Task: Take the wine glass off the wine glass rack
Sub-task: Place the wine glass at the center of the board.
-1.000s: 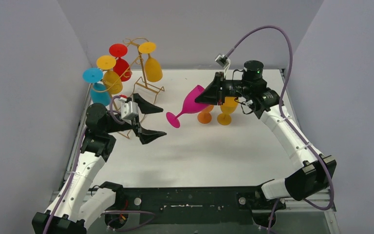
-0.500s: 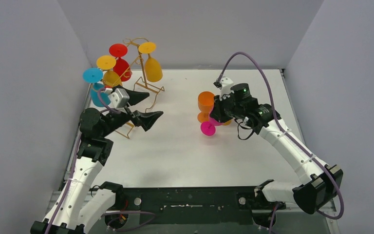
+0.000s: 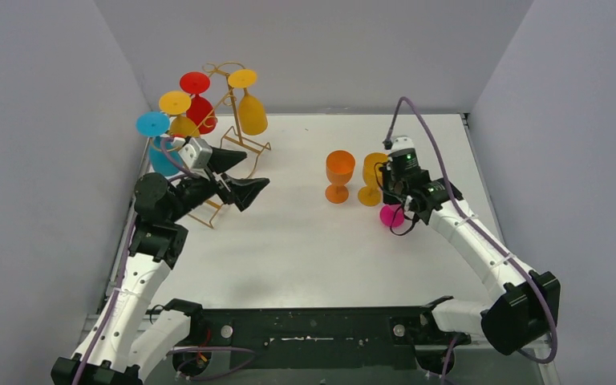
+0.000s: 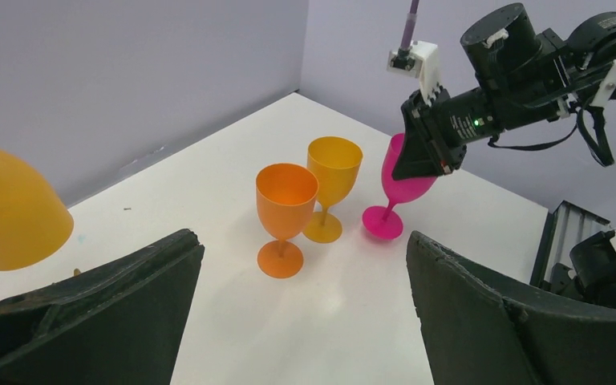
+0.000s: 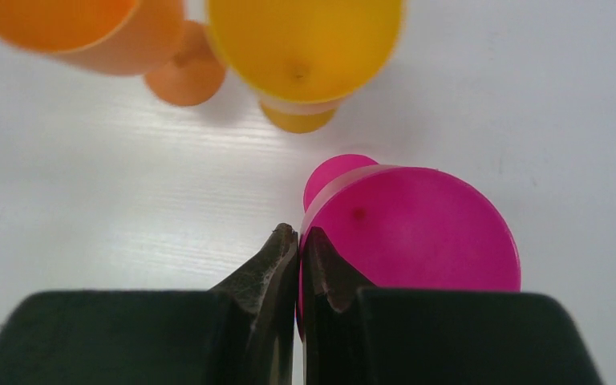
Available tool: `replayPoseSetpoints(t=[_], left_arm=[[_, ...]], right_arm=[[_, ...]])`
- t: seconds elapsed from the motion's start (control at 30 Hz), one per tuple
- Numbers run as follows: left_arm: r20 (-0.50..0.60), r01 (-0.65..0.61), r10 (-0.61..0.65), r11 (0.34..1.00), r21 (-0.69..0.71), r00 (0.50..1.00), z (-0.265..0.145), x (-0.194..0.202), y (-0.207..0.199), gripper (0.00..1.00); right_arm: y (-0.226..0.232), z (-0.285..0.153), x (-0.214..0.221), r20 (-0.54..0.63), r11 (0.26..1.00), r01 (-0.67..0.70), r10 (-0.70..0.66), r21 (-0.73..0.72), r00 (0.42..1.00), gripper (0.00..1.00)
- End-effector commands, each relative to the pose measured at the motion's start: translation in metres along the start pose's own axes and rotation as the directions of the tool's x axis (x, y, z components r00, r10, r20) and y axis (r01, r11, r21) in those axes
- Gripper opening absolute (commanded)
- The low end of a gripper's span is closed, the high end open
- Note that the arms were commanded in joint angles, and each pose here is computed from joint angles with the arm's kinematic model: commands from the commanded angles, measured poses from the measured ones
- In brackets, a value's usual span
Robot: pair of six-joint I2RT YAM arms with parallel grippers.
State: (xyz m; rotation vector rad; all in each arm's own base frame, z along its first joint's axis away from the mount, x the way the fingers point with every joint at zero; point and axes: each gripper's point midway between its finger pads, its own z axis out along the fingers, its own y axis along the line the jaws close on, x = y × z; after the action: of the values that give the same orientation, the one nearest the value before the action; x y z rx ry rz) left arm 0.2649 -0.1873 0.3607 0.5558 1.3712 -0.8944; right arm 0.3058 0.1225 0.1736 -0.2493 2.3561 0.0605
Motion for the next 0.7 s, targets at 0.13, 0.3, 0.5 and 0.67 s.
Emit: replayPoseSetpoints(t=[0.13, 0.3, 0.5, 0.67], left_arm=[[0.047, -0.026, 0.028, 0.999, -0.04, 0.999, 0.003, -0.031, 0.004, 0.97], [0.055, -0.009, 0.01, 1.0, -0.023, 0.998, 0.005, -0.032, 0.002, 0.97], [-0.02, -0.027, 0.026, 0.997, -0.075, 0.999, 0.003, -0.021, 0.012, 0.97], [-0.111, -0.073, 0.056, 0.986, -0.15, 0.992, -0.006, -0.013, 0.024, 0.97]], right_arm=[[-0.081, 0.011, -0.031, 0.142, 0.937, -0.335, 0.319, 0.101, 0.937, 0.0], [-0.083, 0.026, -0.049, 0.134, 0.935, -0.343, 0.331, 0.087, 0.934, 0.0], [-0.086, 0.046, -0.065, 0.135, 0.932, -0.349, 0.336, 0.095, 0.932, 0.0], [-0.084, 0.062, -0.066, 0.109, 0.927, -0.363, 0.352, 0.099, 0.93, 0.0]])
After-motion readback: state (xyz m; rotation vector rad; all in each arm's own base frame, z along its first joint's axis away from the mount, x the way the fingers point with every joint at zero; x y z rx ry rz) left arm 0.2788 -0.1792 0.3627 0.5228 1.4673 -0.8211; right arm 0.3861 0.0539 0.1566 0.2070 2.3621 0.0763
